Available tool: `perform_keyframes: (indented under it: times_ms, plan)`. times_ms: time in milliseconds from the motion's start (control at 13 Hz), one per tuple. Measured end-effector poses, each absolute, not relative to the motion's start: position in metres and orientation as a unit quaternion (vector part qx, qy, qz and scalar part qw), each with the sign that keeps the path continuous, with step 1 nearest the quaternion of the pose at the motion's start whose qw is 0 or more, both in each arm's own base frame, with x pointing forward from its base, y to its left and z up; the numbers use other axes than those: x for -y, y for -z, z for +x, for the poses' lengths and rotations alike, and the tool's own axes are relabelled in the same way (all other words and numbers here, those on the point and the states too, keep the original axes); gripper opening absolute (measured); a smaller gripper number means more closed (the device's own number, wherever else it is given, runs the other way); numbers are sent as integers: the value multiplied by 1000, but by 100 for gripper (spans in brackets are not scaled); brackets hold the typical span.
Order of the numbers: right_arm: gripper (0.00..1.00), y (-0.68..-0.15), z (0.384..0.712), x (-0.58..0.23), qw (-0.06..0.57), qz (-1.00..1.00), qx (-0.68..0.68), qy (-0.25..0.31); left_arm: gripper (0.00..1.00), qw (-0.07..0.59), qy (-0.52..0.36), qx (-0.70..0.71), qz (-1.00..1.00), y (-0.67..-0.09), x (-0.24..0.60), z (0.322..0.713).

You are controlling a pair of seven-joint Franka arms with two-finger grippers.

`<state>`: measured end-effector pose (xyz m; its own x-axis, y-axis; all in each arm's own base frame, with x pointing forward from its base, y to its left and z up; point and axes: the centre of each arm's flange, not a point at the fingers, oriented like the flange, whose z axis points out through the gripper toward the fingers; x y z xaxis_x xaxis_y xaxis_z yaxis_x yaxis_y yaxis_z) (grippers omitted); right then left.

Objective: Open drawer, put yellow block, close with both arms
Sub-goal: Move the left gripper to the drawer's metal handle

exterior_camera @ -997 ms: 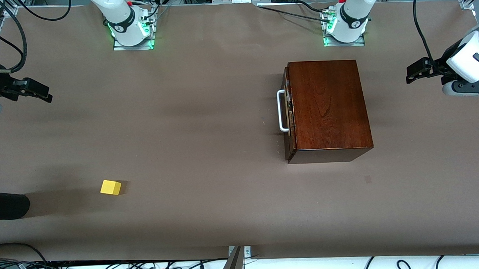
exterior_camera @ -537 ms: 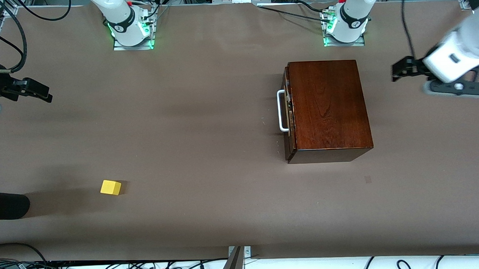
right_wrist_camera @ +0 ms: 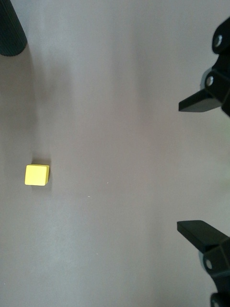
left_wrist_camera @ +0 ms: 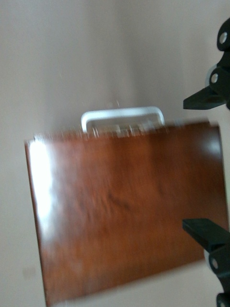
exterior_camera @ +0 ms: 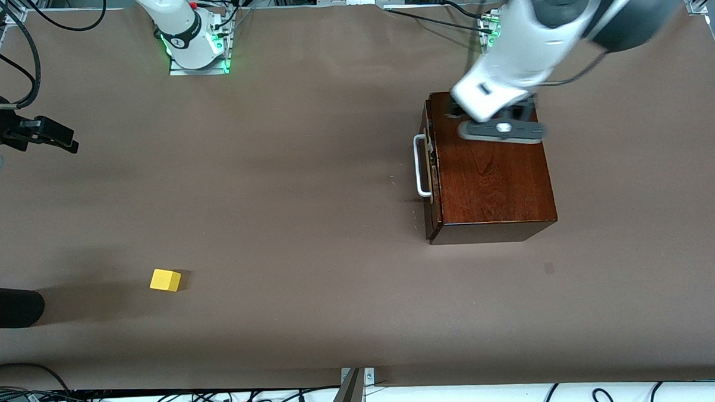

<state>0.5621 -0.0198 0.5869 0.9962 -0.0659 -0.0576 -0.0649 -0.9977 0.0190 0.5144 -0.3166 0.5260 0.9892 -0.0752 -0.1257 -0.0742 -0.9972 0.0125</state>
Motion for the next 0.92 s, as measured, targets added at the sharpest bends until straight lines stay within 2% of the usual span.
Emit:
perform_keyframes:
  times_ms: [460, 920]
  plan:
    - [100, -587, 562, 20, 9, 999, 33, 29, 100, -46, 54, 47, 996, -425, 428, 481]
    - [100, -587, 562, 20, 9, 999, 33, 29, 100, -115, 52, 67, 990, -364, 440, 467]
